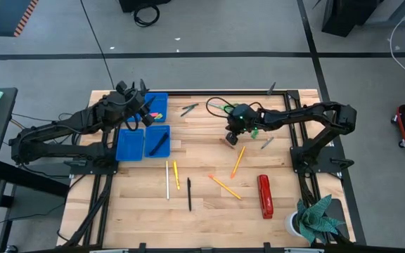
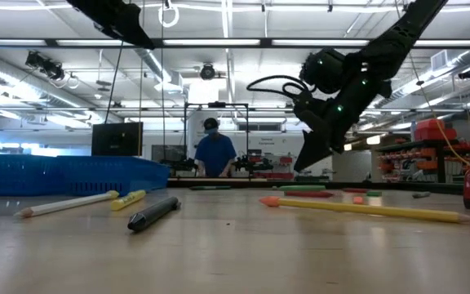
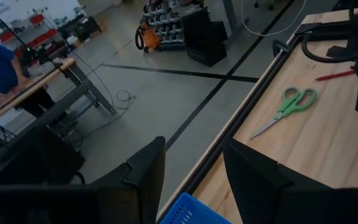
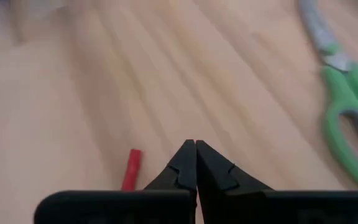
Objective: Sort crayons/erasers/pens/pencils in bins
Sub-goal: Put the red crayon into the top left blue bin
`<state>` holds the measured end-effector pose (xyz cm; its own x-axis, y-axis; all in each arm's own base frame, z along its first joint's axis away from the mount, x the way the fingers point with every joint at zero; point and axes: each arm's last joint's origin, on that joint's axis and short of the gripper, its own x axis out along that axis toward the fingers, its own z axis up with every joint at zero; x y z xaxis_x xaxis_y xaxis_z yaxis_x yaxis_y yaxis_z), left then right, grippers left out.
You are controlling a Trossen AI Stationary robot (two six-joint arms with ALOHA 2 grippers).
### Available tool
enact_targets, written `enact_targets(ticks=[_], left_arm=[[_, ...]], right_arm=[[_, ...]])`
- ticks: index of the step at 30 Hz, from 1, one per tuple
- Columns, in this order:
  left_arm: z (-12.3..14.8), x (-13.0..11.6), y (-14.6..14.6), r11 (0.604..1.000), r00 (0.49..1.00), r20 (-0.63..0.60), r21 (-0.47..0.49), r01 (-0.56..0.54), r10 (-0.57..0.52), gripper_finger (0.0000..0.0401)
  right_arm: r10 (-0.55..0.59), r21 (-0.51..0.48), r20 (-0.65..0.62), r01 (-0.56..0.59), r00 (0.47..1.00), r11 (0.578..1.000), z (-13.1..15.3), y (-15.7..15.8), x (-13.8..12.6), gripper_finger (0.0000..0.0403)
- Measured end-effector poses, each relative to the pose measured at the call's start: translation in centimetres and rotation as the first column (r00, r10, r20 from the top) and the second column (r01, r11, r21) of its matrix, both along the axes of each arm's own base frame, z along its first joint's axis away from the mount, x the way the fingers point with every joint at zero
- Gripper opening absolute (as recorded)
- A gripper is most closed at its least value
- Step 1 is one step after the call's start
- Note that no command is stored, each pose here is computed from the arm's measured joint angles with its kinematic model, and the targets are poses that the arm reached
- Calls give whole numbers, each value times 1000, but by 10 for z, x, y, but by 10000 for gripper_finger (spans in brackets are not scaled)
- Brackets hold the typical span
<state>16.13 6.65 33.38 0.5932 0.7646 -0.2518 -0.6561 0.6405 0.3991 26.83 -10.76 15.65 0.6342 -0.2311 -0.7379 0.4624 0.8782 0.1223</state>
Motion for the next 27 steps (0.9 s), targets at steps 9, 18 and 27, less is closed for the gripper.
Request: enact_targets(ticks=[9,18,27], left_arm=[[1,0,0,1000,1000,13,-4,-2,2,172],[0,0,0,1000,1000,14,-9,-4,4,172],[-1,0,0,1000,1000,-11,1,1,-1,172]], right_arm=[[286,-23,-114,-291,951,957,39,79,36,67],[235,36,-317,-236,919,971,36,117,66,118],[172,100,-557,-141,813,985,-11,120,105,111]])
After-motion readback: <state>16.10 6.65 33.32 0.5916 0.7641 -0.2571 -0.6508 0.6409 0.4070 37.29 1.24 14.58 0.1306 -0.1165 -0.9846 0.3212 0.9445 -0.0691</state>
